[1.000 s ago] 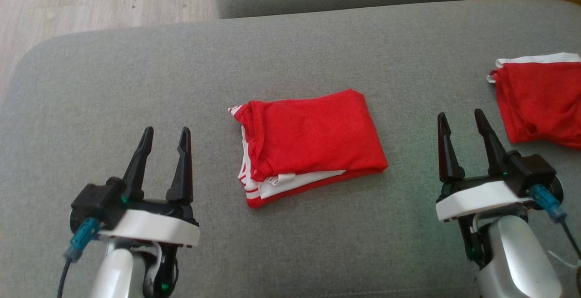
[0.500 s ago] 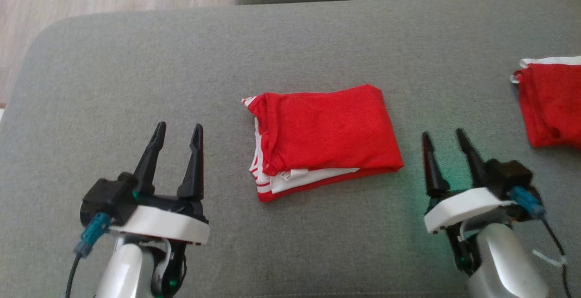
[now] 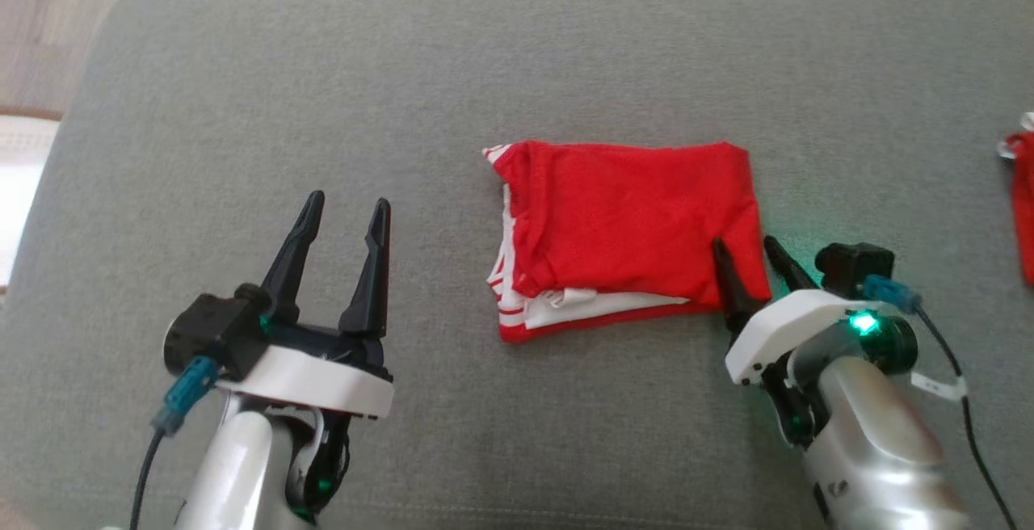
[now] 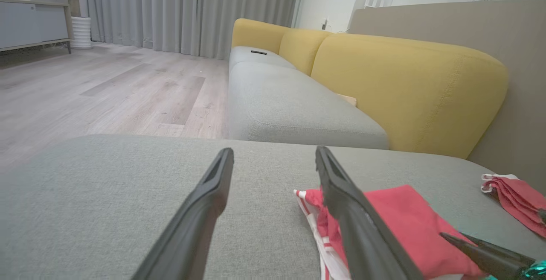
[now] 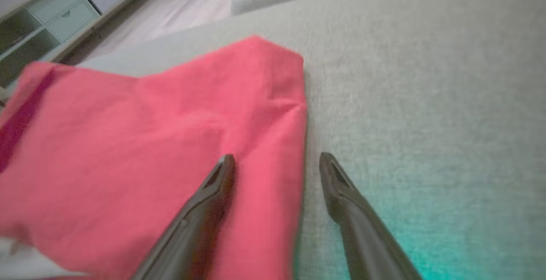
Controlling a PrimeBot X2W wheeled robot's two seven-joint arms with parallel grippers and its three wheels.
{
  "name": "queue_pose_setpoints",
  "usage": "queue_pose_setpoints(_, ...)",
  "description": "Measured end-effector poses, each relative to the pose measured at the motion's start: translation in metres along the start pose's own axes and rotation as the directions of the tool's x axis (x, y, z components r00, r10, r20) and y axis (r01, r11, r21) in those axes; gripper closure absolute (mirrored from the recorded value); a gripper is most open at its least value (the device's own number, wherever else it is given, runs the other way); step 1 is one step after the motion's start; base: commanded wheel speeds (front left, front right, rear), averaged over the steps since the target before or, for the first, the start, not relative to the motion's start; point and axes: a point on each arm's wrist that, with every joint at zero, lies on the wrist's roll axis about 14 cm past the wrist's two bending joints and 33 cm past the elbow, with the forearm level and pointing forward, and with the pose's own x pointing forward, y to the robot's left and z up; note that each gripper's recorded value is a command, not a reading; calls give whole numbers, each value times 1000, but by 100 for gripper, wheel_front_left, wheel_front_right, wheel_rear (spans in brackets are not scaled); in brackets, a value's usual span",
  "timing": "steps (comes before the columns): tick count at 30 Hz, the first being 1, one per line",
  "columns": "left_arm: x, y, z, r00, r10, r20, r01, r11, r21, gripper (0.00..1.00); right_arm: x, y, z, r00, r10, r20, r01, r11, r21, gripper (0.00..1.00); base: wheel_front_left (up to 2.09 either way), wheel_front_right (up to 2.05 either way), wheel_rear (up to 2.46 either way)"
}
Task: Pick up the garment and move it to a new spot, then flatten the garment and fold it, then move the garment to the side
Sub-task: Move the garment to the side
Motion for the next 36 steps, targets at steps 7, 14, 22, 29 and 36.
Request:
queue_pose_setpoints(7,-5,6,0,1000,19,-4,-19,1000,5,0,15,6,-6,995,21,-97,-19,1000,17,0,0,0,0)
queue_pose_setpoints(14,-4,-3,4,1000,-3,10,3,1000,1,0,5,7,-3,997,27,-66,-35,992,-118,100,0,0,0)
queue_pose_setpoints(22,7,-31,5,996,-92,21,92,996,-18,0,-18,-44,28,998,-51,21,55,913,-403,100,0,0,0)
queue_pose_setpoints(29,20,-56,-5,986,-169,6,169,985,-41,0,-53,-124,90,973,-180,146,232,776,-587,100,0,0,0)
queue_pose_setpoints(36,33,-67,-27,978,-206,-41,204,977,-63,0,-91,-212,129,914,-368,168,382,650,-657,100,0,0,0)
